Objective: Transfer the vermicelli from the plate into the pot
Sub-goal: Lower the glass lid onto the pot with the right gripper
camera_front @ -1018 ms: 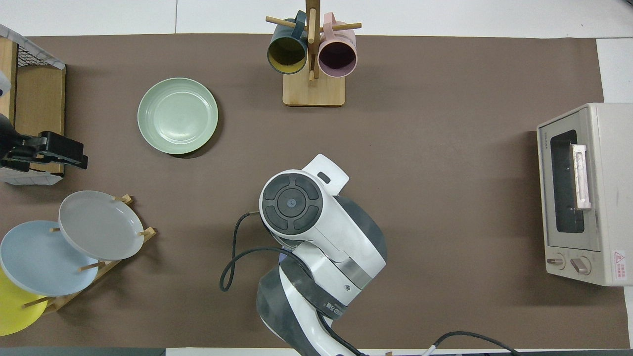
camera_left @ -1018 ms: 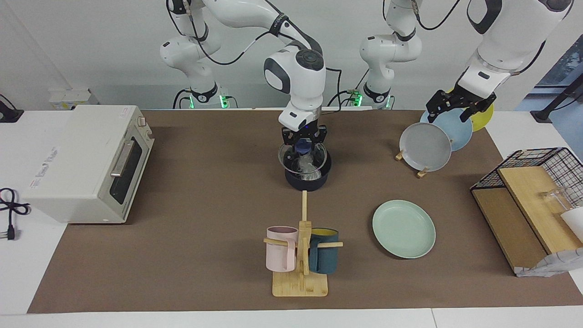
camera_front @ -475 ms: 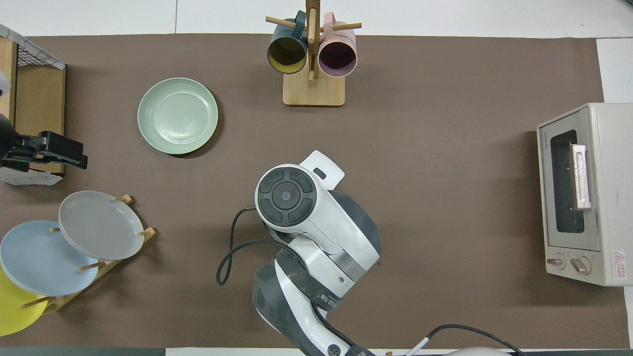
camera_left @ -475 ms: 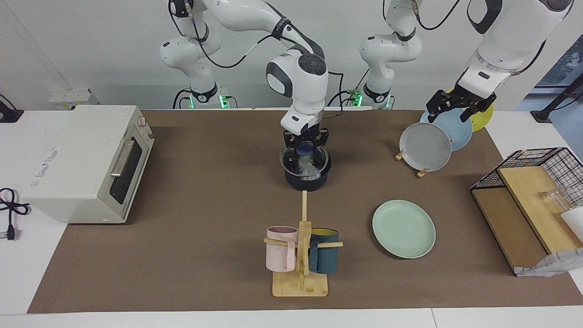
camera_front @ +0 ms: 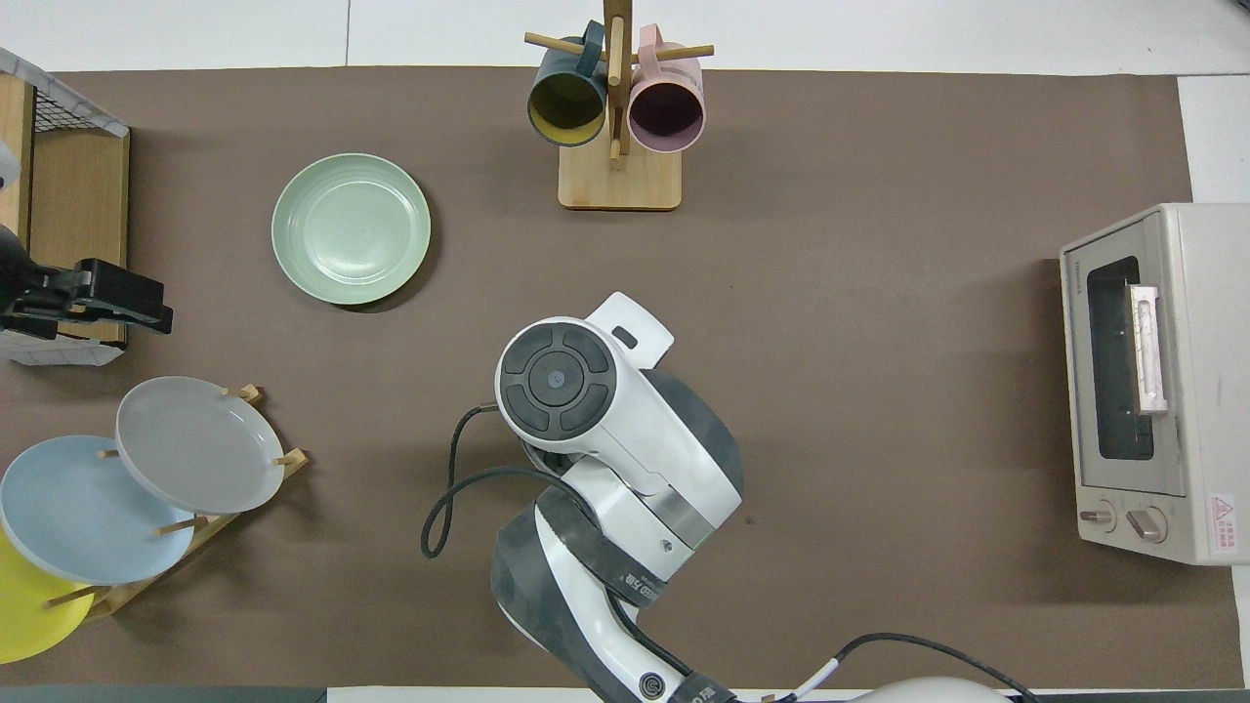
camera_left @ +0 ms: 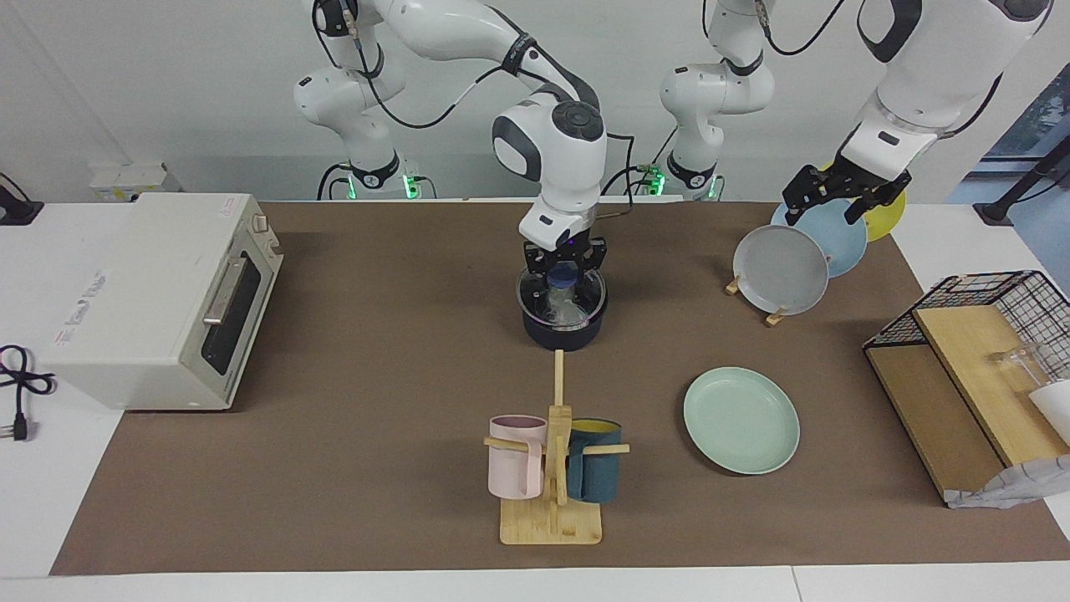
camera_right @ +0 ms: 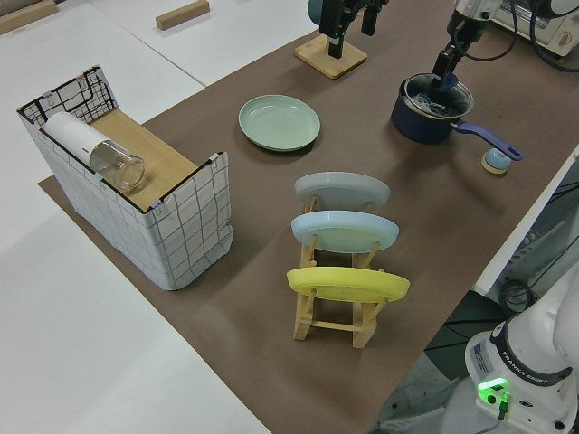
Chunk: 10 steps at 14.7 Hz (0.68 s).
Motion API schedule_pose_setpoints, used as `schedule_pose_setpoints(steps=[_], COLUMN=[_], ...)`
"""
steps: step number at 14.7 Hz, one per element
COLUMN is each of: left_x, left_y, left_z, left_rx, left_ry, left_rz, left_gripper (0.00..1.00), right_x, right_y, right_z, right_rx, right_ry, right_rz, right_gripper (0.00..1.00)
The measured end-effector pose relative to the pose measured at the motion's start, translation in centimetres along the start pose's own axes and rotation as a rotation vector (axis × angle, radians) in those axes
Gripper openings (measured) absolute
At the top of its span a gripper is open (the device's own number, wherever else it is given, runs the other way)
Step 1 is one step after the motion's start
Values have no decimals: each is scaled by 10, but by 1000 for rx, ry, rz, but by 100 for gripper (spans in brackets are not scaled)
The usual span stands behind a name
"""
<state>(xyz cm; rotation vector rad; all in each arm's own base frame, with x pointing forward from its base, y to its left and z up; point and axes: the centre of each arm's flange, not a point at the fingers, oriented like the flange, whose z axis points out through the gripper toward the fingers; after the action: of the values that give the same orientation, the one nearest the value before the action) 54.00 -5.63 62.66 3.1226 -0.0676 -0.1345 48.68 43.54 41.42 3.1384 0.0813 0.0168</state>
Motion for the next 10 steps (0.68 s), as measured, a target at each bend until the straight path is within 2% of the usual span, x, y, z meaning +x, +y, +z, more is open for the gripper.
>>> schedule_pose_setpoints(steps=[10], left_x=[0], left_y=[0], left_z=[0], left_rx=[0], left_ry=[0], left_rz=[-1], left_gripper=[100], right_x=[0], right_y=[-9], right_z=[3], right_rx=[1], right_ry=[11], right_rz=[-10], right_gripper=[66])
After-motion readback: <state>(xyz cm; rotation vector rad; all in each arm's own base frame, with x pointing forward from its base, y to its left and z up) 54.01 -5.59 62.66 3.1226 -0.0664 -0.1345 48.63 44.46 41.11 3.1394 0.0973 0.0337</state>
